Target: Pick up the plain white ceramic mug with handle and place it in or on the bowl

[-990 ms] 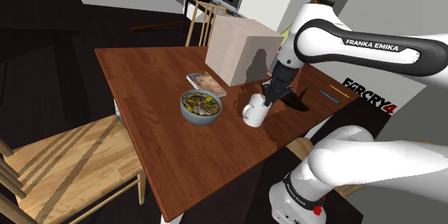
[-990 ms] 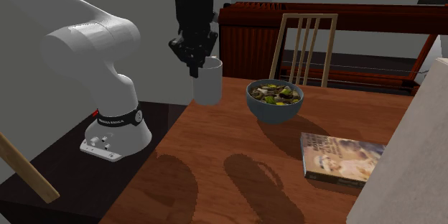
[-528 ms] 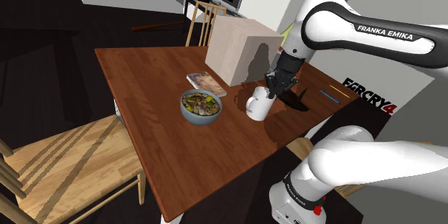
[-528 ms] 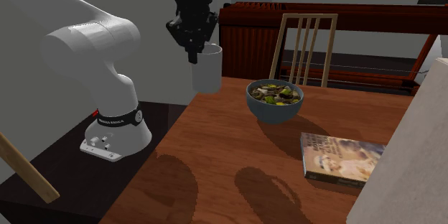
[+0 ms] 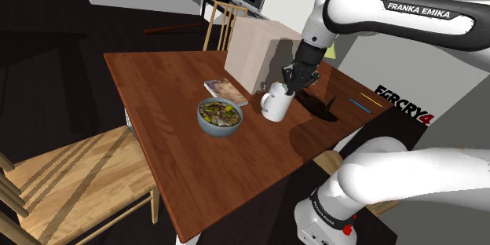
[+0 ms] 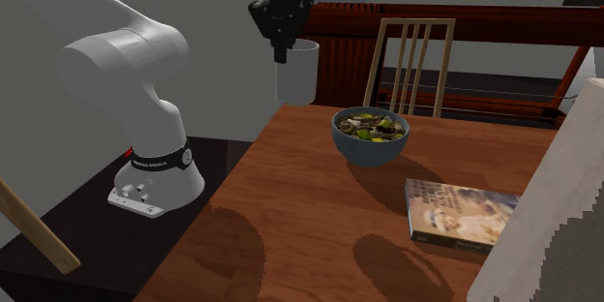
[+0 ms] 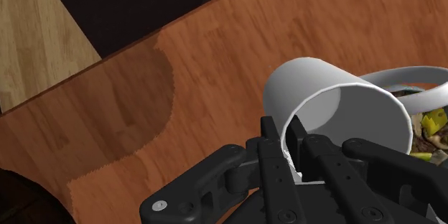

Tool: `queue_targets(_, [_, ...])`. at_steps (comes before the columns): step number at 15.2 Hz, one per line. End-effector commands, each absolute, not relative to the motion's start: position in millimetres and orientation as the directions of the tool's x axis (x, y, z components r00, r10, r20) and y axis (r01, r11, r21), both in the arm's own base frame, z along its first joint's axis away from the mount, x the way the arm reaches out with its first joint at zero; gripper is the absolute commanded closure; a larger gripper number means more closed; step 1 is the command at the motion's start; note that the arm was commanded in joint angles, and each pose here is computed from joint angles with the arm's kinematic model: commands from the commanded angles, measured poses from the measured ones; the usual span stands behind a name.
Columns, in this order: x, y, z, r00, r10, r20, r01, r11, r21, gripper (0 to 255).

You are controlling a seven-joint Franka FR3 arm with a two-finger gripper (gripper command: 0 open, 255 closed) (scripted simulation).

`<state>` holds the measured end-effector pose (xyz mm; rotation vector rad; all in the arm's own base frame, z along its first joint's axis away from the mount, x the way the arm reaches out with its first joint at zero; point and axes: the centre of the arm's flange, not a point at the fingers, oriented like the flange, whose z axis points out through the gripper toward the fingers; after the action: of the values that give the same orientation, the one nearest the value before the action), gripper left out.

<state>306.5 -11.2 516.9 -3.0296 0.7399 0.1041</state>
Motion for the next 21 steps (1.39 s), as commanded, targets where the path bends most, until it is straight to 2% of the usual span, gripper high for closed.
queue_targets(1, [327.4,1.6,522.3,0.885,-0.46,-0.07,-0.461,-0.887,-0.005,255])
queue_targets(14, [463.6,94.4,556.5,0.885,-0.46,-0.07,-0.461,-0.887,-0.005,255])
queue_targets(21, [463.6,94.4,519.5,0.885,-0.46,-0.07,-0.461,-0.887,-0.005,255])
